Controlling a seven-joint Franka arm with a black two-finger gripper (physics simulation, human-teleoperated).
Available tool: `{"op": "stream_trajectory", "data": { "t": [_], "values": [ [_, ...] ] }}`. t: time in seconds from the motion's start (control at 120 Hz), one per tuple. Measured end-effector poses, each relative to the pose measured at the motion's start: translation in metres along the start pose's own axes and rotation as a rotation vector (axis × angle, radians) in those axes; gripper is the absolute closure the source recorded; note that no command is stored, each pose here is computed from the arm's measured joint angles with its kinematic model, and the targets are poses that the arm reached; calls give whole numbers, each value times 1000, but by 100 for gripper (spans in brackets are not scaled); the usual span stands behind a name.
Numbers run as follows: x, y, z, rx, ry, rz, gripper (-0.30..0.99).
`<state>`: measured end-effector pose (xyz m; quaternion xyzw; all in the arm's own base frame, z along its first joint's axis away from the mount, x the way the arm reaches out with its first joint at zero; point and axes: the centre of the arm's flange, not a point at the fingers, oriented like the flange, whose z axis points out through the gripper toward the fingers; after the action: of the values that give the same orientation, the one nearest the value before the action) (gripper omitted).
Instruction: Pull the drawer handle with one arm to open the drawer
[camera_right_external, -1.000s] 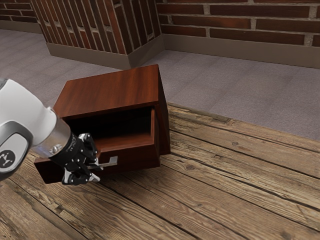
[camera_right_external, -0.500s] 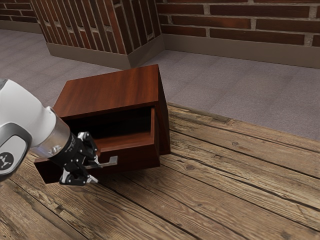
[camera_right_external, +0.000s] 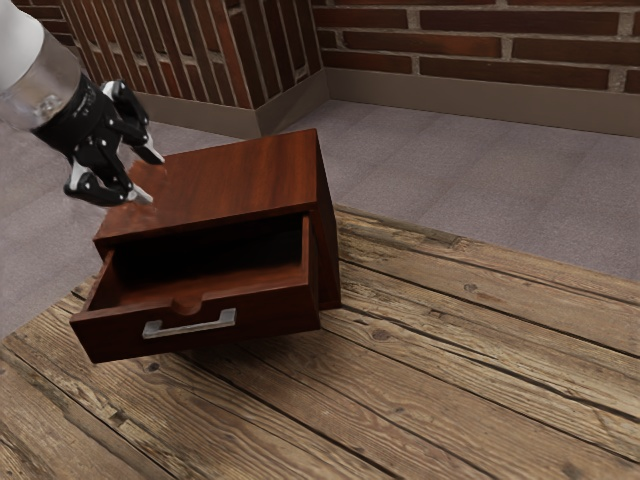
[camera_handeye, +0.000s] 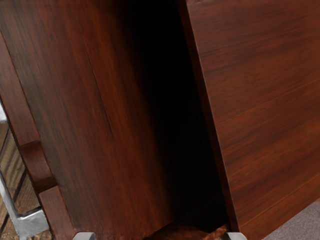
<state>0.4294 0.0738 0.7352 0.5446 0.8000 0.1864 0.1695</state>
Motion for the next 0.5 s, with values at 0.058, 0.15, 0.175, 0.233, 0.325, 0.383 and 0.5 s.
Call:
{"op": "stream_trajectory", "data": {
  "t": [0.058,0.15,0.175,0.233,0.325,0.383,0.5],
  "values": [
    [-5,24,-33,-1,7,-4,32],
    [15,36,-59,64,43,-40,21],
    [24,34,-53,108,50,-52,18],
    [33,24,-27,221,36,-60,14],
    [15,-2,24,392,35,5,9],
    [5,-10,39,439,29,42,7],
    [3,-13,48,469,17,75,4]
  ]
}}
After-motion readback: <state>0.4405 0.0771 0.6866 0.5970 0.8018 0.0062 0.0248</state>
